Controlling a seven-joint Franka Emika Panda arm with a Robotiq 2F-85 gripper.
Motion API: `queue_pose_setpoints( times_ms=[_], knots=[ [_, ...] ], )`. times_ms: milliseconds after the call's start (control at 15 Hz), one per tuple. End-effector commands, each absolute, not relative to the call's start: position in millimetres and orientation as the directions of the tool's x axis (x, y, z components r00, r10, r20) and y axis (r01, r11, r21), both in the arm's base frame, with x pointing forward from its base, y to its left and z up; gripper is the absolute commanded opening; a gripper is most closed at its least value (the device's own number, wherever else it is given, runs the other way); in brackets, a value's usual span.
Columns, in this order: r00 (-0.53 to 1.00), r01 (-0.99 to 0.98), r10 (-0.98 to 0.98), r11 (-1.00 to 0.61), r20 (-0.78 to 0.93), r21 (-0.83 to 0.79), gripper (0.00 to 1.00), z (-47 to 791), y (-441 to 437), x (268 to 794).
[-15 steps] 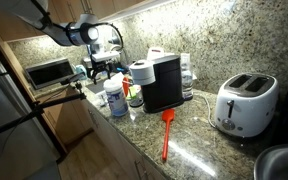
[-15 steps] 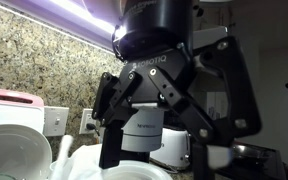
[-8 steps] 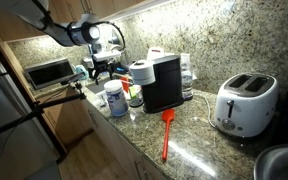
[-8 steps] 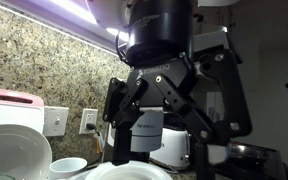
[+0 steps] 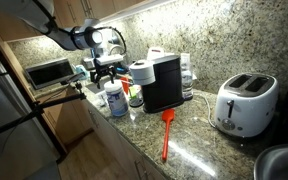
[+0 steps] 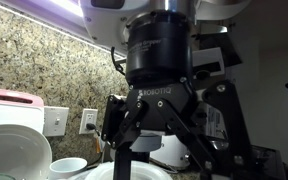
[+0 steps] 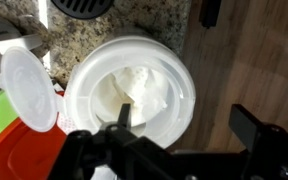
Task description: Move the bottle to the right
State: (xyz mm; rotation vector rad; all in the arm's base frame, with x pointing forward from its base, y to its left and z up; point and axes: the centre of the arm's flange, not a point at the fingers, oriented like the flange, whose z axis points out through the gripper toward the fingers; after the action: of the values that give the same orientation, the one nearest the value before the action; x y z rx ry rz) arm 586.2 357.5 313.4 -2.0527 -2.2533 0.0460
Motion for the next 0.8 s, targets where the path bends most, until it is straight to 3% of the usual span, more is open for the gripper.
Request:
queue_pose_setpoints(
  times_ms=[0,733],
  knots=[
    [-0.144,0.989,0.989,0.145,0.036,-0.027,1.0,319,360,591],
    [-0.138,0.99,0.989,0.138,0.053,0.001,1.0,320,370,588]
  ],
)
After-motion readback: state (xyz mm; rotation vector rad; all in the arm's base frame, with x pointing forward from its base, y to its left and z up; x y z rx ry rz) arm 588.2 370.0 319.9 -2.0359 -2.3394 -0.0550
